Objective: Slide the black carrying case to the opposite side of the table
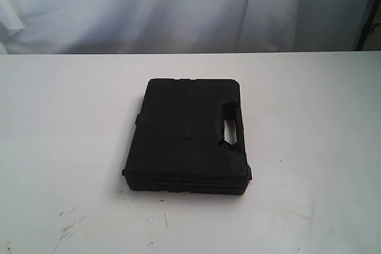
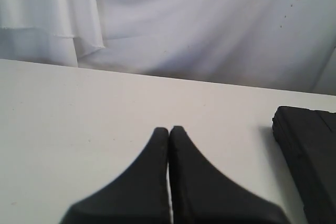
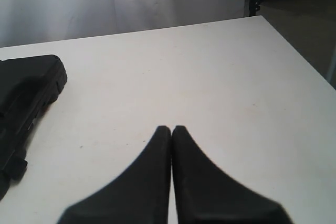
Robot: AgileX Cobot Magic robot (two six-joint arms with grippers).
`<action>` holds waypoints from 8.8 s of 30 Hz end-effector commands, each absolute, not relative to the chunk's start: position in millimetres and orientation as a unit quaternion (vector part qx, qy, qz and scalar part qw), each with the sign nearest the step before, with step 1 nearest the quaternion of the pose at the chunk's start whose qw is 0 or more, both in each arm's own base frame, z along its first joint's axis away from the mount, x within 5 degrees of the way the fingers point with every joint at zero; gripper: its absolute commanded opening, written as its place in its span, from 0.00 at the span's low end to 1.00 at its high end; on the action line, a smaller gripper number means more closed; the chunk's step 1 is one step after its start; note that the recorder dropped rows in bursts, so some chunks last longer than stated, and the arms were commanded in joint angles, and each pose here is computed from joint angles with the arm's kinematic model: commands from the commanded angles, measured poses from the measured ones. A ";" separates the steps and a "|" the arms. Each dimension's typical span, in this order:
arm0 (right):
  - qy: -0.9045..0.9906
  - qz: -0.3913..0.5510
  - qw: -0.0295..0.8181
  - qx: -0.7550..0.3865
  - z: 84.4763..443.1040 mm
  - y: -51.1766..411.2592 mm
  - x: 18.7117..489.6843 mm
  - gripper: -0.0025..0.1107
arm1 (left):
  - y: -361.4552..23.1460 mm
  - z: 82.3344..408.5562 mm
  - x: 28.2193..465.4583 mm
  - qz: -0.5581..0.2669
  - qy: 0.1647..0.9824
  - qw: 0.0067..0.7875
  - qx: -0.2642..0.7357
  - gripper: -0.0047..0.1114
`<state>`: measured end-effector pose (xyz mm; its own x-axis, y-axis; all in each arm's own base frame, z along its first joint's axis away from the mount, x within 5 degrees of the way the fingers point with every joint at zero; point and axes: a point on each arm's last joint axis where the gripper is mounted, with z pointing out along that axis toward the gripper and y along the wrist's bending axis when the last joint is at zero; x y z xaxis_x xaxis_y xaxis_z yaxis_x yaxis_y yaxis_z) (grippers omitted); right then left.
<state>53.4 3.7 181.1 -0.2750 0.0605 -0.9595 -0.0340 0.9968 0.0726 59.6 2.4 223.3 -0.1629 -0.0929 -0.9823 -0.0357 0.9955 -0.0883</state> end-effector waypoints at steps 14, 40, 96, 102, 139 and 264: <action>0.792 0.041 0.609 0.012 182.1 3.7 53.4 0.02 | -1.1 188.1 54.8 -0.029 0.770 0.636 -0.025 0.04; 0.792 0.041 0.609 0.012 182.1 3.7 53.4 0.02 | -1.1 186.5 54.5 -0.015 0.776 0.630 -0.008 0.04; 0.555 0.030 0.831 0.004 360.6 1.4 48.1 0.02 | -1.1 186.5 54.5 -0.014 0.776 0.630 -0.008 0.04; 0.776 0.067 0.627 0.000 358.5 11.4 113.0 0.02 | -1.1 186.5 54.5 -0.015 0.776 0.630 -0.009 0.04; 0.965 0.144 0.199 -0.095 282.4 148.9 297.9 0.02 | -1.1 186.5 54.5 -0.014 0.776 0.630 -0.008 0.04; 0.996 -0.025 0.075 -0.051 163.3 49.2 412.9 0.36 | -1.1 186.7 54.5 -0.015 0.776 0.631 -0.009 0.04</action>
